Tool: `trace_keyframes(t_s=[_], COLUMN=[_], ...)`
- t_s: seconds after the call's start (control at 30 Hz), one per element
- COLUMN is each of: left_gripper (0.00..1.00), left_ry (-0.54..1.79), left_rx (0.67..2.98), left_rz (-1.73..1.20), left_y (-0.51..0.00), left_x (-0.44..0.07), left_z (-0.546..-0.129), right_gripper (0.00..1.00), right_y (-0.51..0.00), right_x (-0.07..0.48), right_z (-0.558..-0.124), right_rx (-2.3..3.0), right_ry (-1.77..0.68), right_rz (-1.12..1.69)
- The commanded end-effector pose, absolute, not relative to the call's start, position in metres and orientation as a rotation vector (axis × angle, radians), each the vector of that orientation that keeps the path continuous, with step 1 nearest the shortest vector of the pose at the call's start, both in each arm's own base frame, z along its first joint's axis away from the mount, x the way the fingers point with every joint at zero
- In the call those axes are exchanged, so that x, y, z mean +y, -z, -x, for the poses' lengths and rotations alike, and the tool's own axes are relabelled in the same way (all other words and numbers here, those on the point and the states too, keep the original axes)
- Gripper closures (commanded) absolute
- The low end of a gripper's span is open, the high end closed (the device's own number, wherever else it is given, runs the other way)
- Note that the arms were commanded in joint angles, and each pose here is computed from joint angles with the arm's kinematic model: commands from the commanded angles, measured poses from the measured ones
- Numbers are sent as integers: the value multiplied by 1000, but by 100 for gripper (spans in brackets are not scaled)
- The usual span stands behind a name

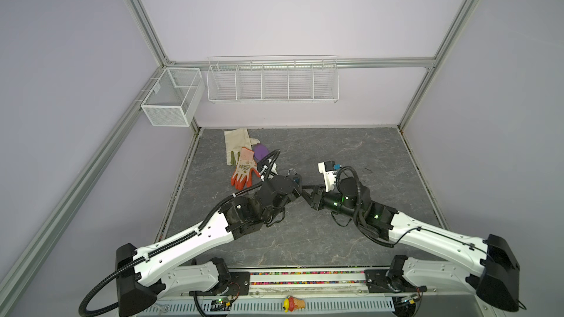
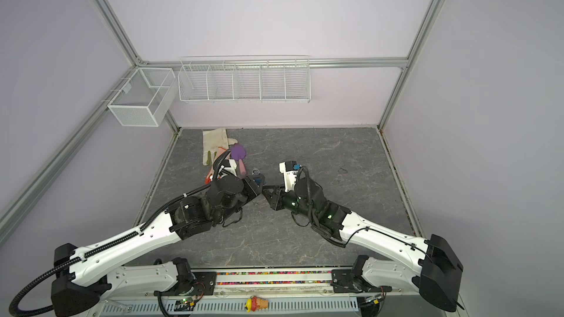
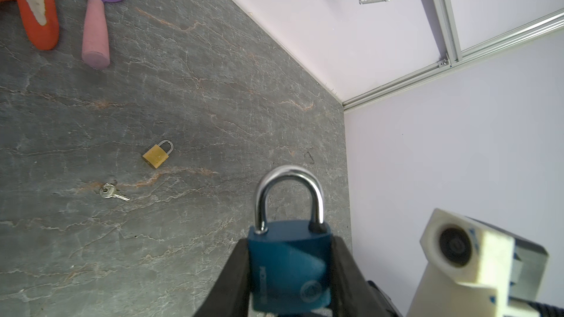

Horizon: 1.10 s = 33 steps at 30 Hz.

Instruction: Unlock with the key

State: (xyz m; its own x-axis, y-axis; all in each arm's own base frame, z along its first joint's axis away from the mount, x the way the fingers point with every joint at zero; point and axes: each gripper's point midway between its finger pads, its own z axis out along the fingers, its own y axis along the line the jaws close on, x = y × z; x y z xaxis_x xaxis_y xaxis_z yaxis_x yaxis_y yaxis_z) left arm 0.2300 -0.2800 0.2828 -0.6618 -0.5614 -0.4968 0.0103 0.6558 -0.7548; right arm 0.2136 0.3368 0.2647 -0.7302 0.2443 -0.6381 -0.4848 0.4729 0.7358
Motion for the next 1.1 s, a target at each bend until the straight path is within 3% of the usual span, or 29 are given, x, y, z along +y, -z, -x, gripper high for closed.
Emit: trace_keyframes(t_s=[0.0, 0.1, 0.3, 0.53, 1.07], left_gripper=[100, 100, 100, 100, 100], left_ry=[1007, 986, 966, 962, 987], left_rx=[2082, 2079, 2081, 2082, 2069], left_rz=[450, 448, 442, 442, 453], left_y=[-292, -292, -292, -291, -298], left_x=[-279, -278, -280, -282, -284], left_z=[-231, -234, -236, -237, -238], right_gripper=[72, 63, 61, 71, 79], right_y=[-288, -286, -281, -288, -268], right_x=[337, 334, 326, 323, 325], right_z=[-208, -207, -207, -212, -216], right_rx=[1957, 1974, 2034, 2053, 2135], right_ry=[-1352, -1327, -1223, -1148, -1098], right_rz=[217, 216, 193, 191, 156])
